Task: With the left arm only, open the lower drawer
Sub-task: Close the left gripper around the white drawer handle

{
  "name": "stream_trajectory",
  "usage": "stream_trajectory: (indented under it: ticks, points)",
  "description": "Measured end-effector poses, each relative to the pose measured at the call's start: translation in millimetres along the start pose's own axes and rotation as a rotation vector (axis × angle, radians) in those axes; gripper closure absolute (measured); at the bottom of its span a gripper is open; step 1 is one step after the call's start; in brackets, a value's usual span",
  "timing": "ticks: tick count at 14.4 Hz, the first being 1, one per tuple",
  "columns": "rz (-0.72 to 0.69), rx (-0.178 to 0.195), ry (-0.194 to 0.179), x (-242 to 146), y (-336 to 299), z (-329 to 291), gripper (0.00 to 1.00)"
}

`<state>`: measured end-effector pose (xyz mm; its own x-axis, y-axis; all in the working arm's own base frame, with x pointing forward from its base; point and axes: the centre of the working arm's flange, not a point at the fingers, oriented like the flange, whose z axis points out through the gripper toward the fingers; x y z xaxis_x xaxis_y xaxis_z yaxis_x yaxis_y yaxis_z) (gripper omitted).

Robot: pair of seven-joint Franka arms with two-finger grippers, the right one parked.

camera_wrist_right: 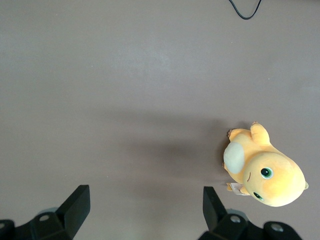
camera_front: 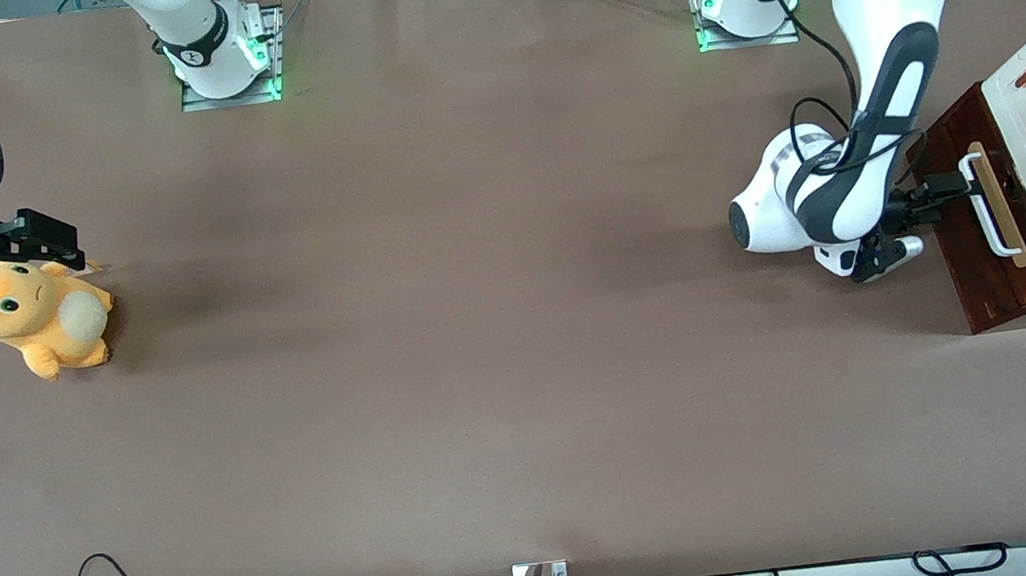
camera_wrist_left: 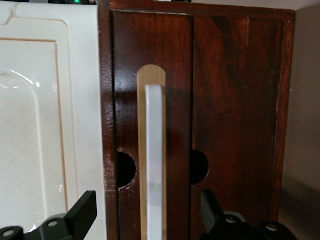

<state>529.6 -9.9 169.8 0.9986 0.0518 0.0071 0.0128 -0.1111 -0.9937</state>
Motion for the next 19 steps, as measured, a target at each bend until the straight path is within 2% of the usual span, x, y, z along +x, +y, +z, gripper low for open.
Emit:
stream_trajectory:
  ticks: [2, 4, 6, 8, 10, 12, 17, 19]
  points:
    - [-0.001, 0.039, 0.016, 0, 6, 6, 0.07]
    - [-0.001, 0.063, 0.009, -2, 12, 17, 0.08]
    - [0.000, 0.069, 0.001, -3, 15, 22, 0.11]
    - [0.002, 0.072, -0.004, -3, 16, 25, 0.28]
    - [0.003, 0.075, -0.007, -3, 17, 28, 0.32]
    - [0.001, 0.085, -0.003, -2, 16, 33, 0.43]
    - [-0.002, 0.101, -0.010, 0, 14, 46, 0.46]
    - [0.000, 0.101, -0.010, 0, 14, 46, 0.52]
